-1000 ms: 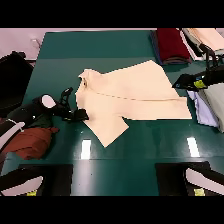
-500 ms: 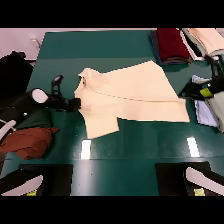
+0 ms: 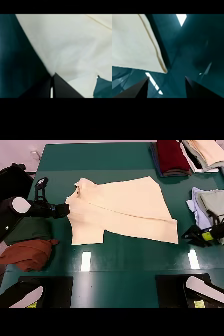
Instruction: Fold the shirts.
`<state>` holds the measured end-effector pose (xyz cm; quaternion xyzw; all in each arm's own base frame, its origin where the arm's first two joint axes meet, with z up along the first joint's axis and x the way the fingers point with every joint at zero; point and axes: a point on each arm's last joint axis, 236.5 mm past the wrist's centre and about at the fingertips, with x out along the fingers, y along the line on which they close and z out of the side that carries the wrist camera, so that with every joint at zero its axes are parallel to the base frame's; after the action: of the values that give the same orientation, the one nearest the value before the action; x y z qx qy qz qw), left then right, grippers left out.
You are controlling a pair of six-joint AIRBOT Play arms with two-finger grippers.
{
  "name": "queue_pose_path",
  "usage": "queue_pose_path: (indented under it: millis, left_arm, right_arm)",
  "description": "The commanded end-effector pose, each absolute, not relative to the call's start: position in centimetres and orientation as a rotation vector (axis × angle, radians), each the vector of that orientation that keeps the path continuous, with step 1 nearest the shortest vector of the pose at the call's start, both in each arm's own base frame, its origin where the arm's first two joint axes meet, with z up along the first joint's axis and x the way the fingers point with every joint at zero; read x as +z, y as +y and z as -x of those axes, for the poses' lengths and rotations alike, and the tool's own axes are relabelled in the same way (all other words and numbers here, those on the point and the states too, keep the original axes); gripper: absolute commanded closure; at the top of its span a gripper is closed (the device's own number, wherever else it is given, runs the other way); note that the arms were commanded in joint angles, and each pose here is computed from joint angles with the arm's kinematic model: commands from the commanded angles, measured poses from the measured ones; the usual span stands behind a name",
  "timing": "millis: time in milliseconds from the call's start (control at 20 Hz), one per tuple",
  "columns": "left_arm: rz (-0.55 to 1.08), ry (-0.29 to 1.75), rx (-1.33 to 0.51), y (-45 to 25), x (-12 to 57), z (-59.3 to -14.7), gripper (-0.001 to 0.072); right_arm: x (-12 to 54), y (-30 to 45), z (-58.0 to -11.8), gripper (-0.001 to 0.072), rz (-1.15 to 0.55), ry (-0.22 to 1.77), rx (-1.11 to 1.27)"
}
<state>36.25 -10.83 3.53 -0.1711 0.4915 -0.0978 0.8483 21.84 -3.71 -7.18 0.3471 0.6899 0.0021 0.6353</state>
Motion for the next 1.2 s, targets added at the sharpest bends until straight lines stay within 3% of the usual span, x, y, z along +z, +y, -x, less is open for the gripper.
queue_pose_path:
  millis: [0,150,300,350,500,700,950,1150]
  left_arm:
    - [0.355,1.035,-0.203,-10.6,3.7,-36.2,0.0687]
    - [0.355,1.035,-0.203,-10.6,3.7,-36.2,0.0687]
    - [0.359,1.037,-0.207,-10.7,3.8,-36.1,0.0686]
    - [0.358,1.035,-0.213,-10.8,4.4,-36.2,0.0687]
    - [0.341,0.895,-0.257,-11.1,11.4,-37.3,0.0687]
    - [0.300,0.441,-0.330,-10.6,31.3,-35.8,0.0687]
    - [0.248,-0.106,-0.398,-9.0,53.7,-23.9,0.0688]
    - [0.224,-0.339,-0.420,-8.0,61.3,-16.1,0.0688]
  right_arm:
    - [-9.3,-0.9,-21.9,0.0210,-0.871,1.570,0.062]
    - [-9.7,0.9,-24.1,0.0287,-0.827,1.542,0.104]
    - [-8.2,1.9,-26.4,0.0648,-0.705,1.486,0.156]
    - [-6.7,2.2,-27.6,0.0690,-0.656,1.443,0.180]
    - [1.0,2.6,-31.7,0.0690,-0.498,1.233,0.246]
    - [19.5,3.0,-35.2,0.0690,-0.256,0.775,0.294]
    - [41.0,2.0,-29.8,0.0691,-0.040,0.284,0.167]
    - [48.1,0.4,-25.1,0.0691,0.051,0.148,0.040]
